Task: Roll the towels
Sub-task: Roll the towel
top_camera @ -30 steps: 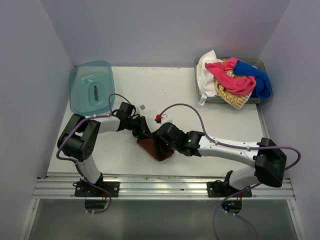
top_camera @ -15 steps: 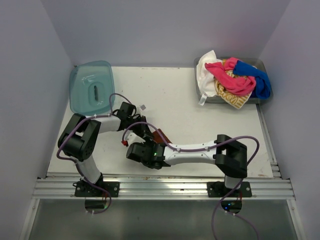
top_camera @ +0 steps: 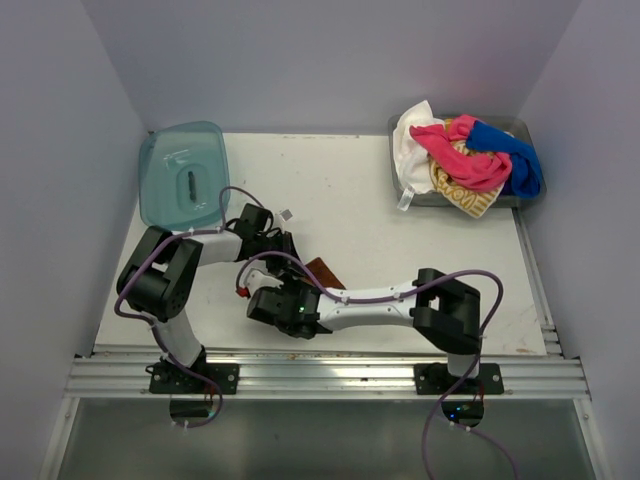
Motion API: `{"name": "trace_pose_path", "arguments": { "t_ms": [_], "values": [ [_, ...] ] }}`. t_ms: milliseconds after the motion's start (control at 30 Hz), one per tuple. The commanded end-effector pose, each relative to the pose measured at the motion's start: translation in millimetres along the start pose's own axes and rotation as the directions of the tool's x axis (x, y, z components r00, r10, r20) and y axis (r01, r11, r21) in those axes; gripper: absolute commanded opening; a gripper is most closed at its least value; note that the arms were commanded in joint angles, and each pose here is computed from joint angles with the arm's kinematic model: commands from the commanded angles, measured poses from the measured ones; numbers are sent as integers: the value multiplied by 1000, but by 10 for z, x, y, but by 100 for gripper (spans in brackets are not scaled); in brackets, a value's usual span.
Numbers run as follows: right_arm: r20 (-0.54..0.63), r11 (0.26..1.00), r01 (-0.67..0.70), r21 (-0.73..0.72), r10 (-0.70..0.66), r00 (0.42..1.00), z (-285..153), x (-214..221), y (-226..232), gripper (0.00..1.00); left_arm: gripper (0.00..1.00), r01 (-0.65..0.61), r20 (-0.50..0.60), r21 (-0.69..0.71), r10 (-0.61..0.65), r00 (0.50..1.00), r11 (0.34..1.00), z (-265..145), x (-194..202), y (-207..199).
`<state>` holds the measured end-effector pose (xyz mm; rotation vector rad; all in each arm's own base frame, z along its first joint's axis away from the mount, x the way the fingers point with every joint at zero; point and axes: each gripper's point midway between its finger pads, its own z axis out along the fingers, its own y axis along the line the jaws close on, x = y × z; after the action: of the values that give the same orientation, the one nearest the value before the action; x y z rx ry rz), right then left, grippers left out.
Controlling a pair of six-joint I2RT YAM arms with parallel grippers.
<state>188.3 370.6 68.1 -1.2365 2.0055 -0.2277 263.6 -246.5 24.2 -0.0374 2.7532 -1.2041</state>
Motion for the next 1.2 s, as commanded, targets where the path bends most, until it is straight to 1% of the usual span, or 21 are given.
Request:
{"name": "trace_pose_path", "arguments": {
  "t_ms": [0, 100, 200, 233, 333, 367, 433, 467, 533, 567, 667, 733, 767, 800, 933, 967, 1000, 1067, 1100, 1133, 1167],
  "values": [
    [33, 999, 31, 37, -32, 999, 52, -157, -1, 61, 19, 13, -32, -89, -15, 999, 996, 77, 123, 230],
    [11, 999, 35, 18, -36, 999, 136, -89, 99, 61, 19, 11, -29, -87, -14, 999, 996, 67, 121, 218],
    [-24, 1000, -2, 6, 2, 1000, 216, 23, 181, 55, 20, 5, -23, -80, -7, 1000, 997, 47, 109, 186],
    [-43, 999, -47, 1, 47, 998, 234, 67, 181, 43, 24, 0, -21, -66, -2, 1000, 998, 24, 109, 143],
    [-35, 984, -166, -61, 164, 986, 182, 84, 238, 23, 33, -14, 0, -42, 14, 1000, 999, -47, 62, 20],
    [-53, 978, -188, -92, 184, 982, 177, 166, 293, 18, 35, -13, 4, -39, 14, 1000, 999, -65, 51, -6],
    [-39, 953, -281, -116, 278, 960, 115, 122, 266, 12, 38, -28, 27, -28, 29, 999, 999, -130, -32, -116],
    [-57, 944, -302, -133, 297, 953, 111, 199, 294, 7, 40, -31, 37, -25, 32, 999, 999, -157, -63, -154],
    [-44, 907, -387, -166, 385, 922, 45, 146, 262, 5, 41, -48, 63, -12, 49, 997, 999, -232, -148, -281],
    [-57, 899, -402, -173, 398, 916, 36, 229, 270, 4, 41, -47, 74, -8, 48, 996, 999, -260, -177, -320],
    [-71, 836, -503, -220, 501, 863, -20, 269, 216, 2, 42, -49, 115, 1, 49, 992, 999, -366, -272, -453],
    [-81, 771, -577, -268, 579, 811, -40, 239, 191, 1, 42, -48, 146, 8, 46, 988, 999, -443, -329, -506],
    [-94, 751, -599, -277, 600, 795, -63, 327, 172, 1, 42, -36, 155, 9, 35, 987, 999, -471, -344, -517],
    [-102, 708, -634, -311, 638, 763, -86, 288, 185, 1, 41, -35, 178, 11, 32, 983, 999, -528, -381, -533],
    [-144, 607, -719, -338, 722, 677, -77, 427, 105, 1, 41, -14, 224, 13, 11, 974, 1000, -652, -461, -536],
    [-167, 589, -735, -335, 731, 662, -64, 556, 120, 1, 41, -14, 235, 16, 10, 972, 1000, -681, -482, -544],
    [-158, 534, -764, -363, 773, 615, -93, 480, 81, 1, 41, -15, 243, 19, 10, 970, 1000, -709, -498, -557],
    [-201, 460, -803, -379, 806, 557, -72, 635, 73, 1, 41, -21, 242, 17, 17, 970, 1000, -719, -495, -562],
    [-189, 391, -830, -398, 851, 491, -70, 565, -29, 1, 41, -24, 239, 18, 19, 971, 1000, -721, -490, -566],
    [-228, 360, -841, -404, 850, 474, -70, 710, 36, 1, 41, -26, 236, 19, 21, 971, 999, -721, -484, -567],
    [-232, 332, -853, -402, 864, 446, -53, 748, 15, 1, 41, -23, 231, 16, 19, 973, 1000, -714, -471, -552]
  ]
}}
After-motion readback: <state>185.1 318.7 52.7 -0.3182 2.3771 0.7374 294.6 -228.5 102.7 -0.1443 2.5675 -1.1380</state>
